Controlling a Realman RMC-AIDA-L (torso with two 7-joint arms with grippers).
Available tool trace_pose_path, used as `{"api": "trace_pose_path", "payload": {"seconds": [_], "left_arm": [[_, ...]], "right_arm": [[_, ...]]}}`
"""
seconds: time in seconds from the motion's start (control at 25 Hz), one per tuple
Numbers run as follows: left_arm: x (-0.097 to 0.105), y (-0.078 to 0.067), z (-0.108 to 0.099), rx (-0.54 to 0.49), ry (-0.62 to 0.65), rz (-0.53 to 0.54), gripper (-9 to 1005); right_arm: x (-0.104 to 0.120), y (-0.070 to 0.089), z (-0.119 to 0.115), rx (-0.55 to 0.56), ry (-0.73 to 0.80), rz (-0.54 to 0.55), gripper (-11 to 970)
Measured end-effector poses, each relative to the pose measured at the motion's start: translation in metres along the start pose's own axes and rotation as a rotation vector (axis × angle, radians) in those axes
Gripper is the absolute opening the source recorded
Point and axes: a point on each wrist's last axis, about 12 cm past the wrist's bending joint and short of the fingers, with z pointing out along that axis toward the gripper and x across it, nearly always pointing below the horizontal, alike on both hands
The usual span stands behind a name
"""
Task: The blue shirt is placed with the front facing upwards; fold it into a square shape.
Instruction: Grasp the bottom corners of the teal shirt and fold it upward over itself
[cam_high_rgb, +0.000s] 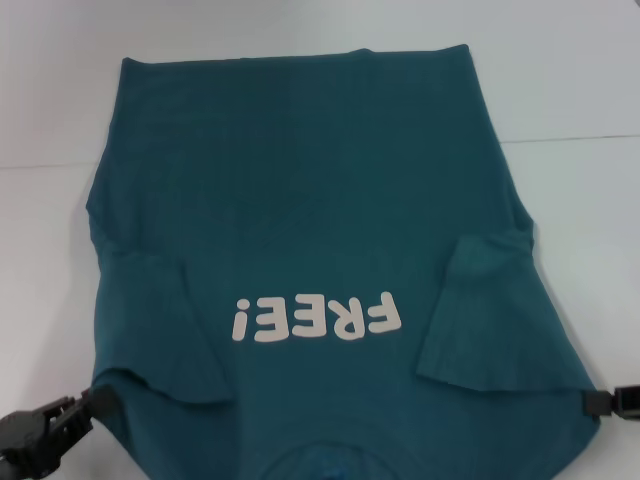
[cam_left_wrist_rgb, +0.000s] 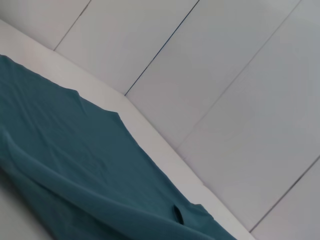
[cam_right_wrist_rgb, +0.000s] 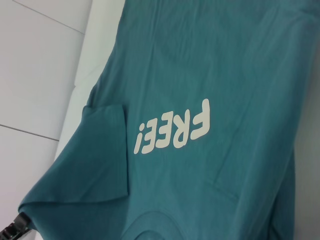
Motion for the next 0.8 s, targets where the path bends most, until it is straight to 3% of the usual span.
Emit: {"api": "trace_pose_path", "payload": {"seconds": [0.48, 0.8], "left_arm": [[0.016, -0.012, -0.017, 0.046, -0.023, -0.034, 33], [0.024, -0.014, -0.02, 0.053, -0.026, -0.049, 33]], "right_arm": [[0.042, -0.011, -0.025, -0.043, -0.052, 0.054, 57], [0.05, -0.013, -0.03, -0.05, -0.067, 0.066, 62]]}}
